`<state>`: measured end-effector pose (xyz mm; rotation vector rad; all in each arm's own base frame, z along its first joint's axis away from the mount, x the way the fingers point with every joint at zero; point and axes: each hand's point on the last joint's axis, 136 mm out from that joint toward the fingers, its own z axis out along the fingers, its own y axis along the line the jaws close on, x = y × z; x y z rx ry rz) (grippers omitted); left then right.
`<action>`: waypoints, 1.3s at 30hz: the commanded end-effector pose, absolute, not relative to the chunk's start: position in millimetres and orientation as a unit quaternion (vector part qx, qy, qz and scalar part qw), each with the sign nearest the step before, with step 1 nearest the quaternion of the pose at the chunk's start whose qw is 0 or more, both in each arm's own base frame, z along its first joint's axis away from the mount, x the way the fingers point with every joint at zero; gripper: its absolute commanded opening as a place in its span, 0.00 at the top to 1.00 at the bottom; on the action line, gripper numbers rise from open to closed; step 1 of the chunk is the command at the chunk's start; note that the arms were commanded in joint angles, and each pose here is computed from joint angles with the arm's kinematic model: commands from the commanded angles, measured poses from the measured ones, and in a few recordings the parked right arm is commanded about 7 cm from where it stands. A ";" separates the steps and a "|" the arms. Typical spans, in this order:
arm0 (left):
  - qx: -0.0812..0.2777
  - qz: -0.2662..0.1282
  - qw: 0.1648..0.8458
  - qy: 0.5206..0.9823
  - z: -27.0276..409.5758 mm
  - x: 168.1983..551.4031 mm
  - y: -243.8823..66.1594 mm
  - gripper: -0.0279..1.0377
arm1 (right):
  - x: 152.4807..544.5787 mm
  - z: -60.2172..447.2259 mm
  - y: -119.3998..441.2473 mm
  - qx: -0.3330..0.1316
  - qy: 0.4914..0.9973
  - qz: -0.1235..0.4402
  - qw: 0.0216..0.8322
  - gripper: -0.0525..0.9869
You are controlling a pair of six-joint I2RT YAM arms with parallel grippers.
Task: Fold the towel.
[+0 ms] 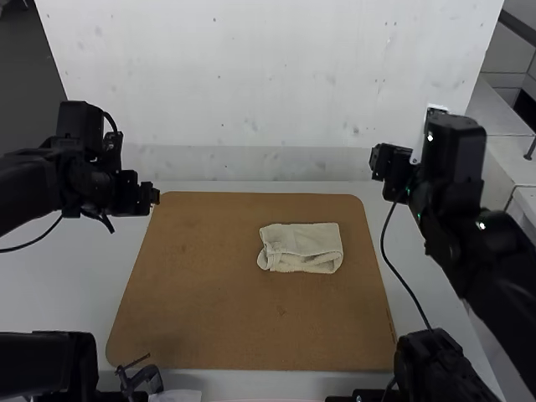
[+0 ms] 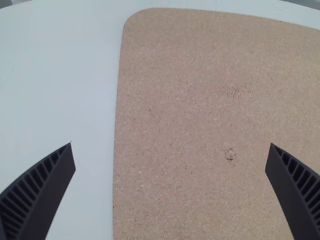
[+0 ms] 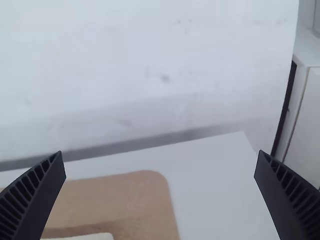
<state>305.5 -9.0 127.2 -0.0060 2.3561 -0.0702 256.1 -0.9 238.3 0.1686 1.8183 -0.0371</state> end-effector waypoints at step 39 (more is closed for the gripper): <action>-0.003 -0.004 0.585 0.811 209.7 251.3 -1.6 0.05 | 206.0 244.0 -38.7 0.117 0.713 -0.051 0.690 0.02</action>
